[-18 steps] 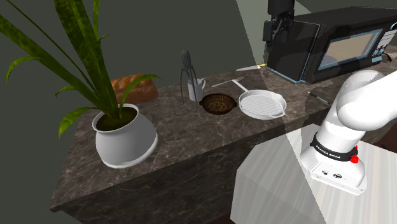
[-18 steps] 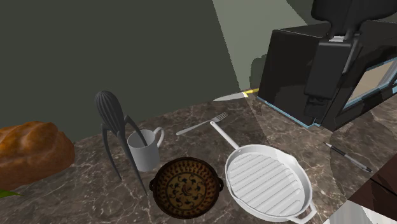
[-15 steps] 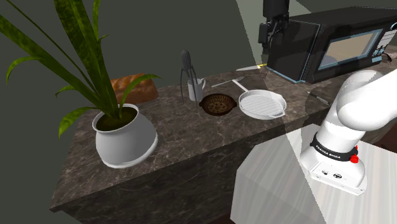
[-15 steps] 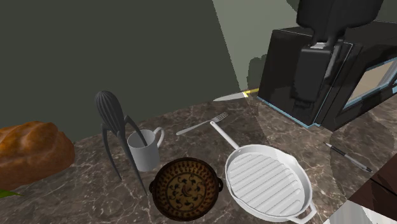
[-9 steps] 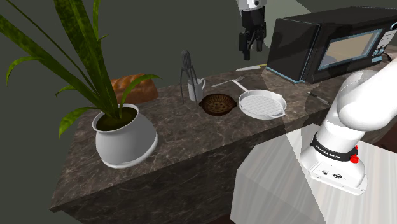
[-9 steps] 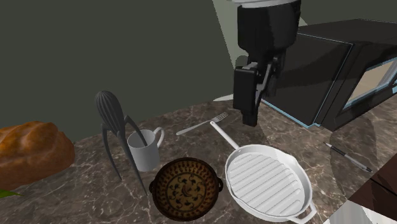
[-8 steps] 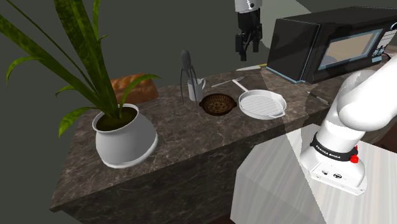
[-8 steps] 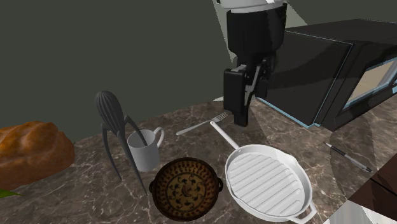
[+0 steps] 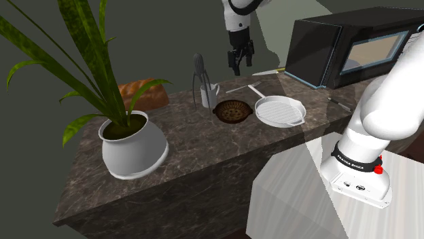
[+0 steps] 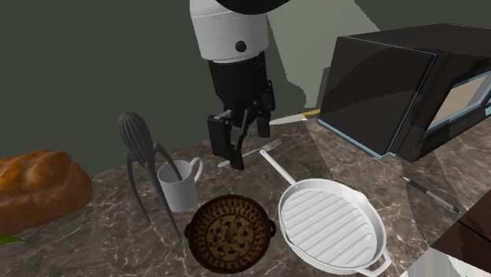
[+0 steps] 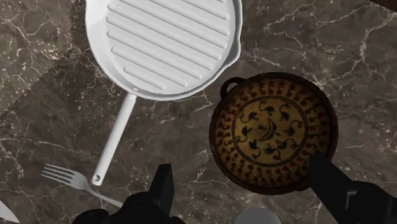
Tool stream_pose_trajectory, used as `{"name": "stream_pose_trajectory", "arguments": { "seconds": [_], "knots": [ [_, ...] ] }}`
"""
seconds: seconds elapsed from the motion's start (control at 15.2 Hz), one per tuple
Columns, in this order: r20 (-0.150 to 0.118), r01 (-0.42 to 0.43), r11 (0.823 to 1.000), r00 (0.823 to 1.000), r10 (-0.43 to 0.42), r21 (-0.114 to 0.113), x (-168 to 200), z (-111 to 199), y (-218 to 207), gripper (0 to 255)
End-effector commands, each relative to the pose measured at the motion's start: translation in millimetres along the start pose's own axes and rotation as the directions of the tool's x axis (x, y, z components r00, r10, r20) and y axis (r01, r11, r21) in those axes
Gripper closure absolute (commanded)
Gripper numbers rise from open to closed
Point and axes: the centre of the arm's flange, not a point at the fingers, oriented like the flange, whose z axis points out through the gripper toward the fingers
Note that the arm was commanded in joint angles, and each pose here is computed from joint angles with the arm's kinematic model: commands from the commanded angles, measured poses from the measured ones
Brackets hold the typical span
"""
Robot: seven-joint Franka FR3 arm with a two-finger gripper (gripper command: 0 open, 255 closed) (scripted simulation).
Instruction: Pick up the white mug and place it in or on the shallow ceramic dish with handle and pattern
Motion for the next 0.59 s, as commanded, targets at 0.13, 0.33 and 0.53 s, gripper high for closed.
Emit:
{"name": "stream_pose_trajectory", "arguments": {
  "seconds": [0.13,0.33,0.53],
  "knots": [
    [0.006,0.039,0.999,0.999,-0.039,0.006,49,18,-15,0],
    [0.010,0.067,0.998,0.998,-0.068,0.011,85,31,-27,0],
    [0.015,0.096,0.995,0.995,-0.096,0.016,120,45,-39,0]
  ]
}}
